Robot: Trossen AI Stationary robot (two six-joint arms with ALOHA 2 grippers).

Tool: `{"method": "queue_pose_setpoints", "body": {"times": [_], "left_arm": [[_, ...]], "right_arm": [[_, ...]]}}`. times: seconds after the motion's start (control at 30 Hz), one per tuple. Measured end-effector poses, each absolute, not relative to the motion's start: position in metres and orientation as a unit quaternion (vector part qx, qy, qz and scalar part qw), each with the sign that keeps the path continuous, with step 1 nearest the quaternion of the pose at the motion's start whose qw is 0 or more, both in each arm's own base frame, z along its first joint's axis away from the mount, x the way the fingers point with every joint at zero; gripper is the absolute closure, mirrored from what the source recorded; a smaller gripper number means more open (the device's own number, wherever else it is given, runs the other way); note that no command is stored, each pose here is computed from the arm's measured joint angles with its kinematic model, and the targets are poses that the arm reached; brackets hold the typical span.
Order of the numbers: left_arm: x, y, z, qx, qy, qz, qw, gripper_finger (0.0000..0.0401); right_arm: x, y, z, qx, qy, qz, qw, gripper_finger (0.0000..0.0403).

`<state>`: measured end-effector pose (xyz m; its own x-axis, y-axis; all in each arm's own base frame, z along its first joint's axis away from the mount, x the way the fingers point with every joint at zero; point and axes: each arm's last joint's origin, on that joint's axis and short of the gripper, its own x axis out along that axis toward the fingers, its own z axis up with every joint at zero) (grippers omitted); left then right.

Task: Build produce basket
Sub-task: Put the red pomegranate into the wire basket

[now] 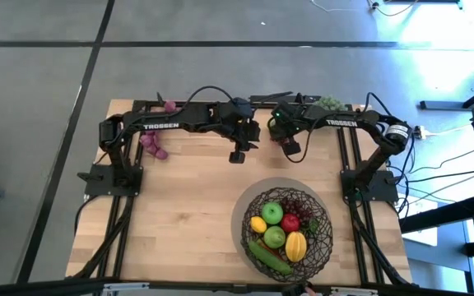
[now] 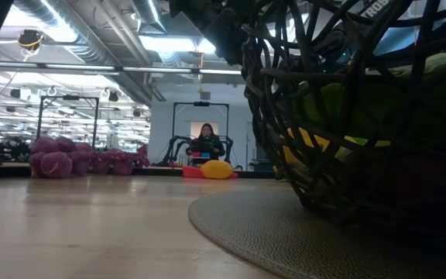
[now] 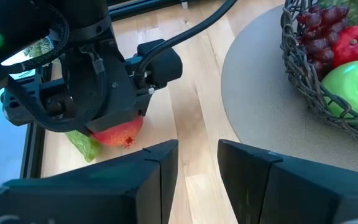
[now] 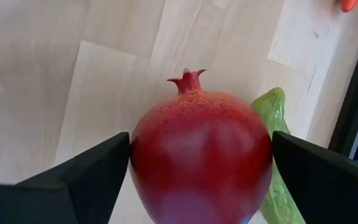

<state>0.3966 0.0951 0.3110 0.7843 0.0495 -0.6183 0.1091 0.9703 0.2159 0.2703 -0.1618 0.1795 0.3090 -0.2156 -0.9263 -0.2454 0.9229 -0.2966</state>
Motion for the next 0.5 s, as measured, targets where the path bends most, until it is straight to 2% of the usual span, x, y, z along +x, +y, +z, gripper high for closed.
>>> {"method": "queue_pose_setpoints", "body": {"times": [0.13,0.3,0.5], "left_arm": [[0.397,0.095,0.311,0.121,0.328,-0.016,0.937,0.0298],[0.397,0.095,0.311,0.121,0.328,-0.016,0.937,0.0298],[0.397,0.095,0.311,0.121,0.328,-0.016,0.937,0.0298]], "right_arm": [[0.271,-0.160,0.178,-0.194,0.587,0.009,0.786,0.0024],[0.268,-0.150,0.169,-0.135,0.578,0.024,0.804,0.0024],[0.268,-0.138,0.164,-0.099,0.591,0.027,0.800,0.0024]]}}
